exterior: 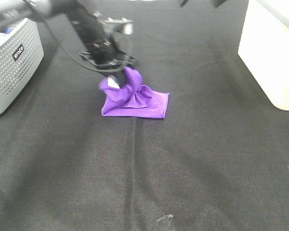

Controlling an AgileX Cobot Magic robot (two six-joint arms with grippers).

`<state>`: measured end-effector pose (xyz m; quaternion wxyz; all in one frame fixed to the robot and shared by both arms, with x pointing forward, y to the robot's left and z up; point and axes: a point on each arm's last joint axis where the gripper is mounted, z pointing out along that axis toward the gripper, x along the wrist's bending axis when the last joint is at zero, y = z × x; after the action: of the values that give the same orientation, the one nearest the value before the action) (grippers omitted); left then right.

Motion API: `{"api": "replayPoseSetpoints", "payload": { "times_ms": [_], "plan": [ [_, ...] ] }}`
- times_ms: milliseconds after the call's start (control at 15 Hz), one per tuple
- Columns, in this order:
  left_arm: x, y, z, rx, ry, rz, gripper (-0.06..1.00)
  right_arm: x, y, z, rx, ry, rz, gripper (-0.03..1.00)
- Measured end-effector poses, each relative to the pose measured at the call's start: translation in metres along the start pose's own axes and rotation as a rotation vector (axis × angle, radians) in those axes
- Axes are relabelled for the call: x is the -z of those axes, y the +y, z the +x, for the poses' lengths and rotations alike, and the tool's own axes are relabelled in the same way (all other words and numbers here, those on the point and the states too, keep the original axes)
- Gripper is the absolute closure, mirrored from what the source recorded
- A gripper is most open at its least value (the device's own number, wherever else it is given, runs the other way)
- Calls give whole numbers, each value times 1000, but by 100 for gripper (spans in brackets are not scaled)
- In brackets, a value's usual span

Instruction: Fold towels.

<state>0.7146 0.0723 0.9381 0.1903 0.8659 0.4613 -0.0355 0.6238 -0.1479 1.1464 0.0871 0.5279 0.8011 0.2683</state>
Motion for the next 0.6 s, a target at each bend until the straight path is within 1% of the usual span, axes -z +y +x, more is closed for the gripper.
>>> {"api": "replayPoseSetpoints", "payload": {
  "times_ms": [67,133,200,267,333,400,533,600],
  "plan": [
    [-6,3,-11,7,-23,-7,88,14,0,3,5,1,-29,22],
    [-14,8,-27,13,-59,-24,75,24,-1,5,8,1,-49,22],
    [-17,10,-37,25,-90,-43,61,32,-2,6,11,1,-63,22],
    [-18,13,-46,39,-131,-66,48,40,-4,8,13,1,-75,22],
    [-17,15,-51,57,-170,-85,38,46,-6,9,14,1,-83,22],
    [-14,18,-55,72,-209,-102,34,53,-10,10,15,1,-89,22],
    [-7,23,-62,90,-277,-138,31,60,-17,12,15,2,-85,22],
    [-2,26,-64,84,-292,-157,31,61,-20,12,14,2,-81,22]
  ]
}}
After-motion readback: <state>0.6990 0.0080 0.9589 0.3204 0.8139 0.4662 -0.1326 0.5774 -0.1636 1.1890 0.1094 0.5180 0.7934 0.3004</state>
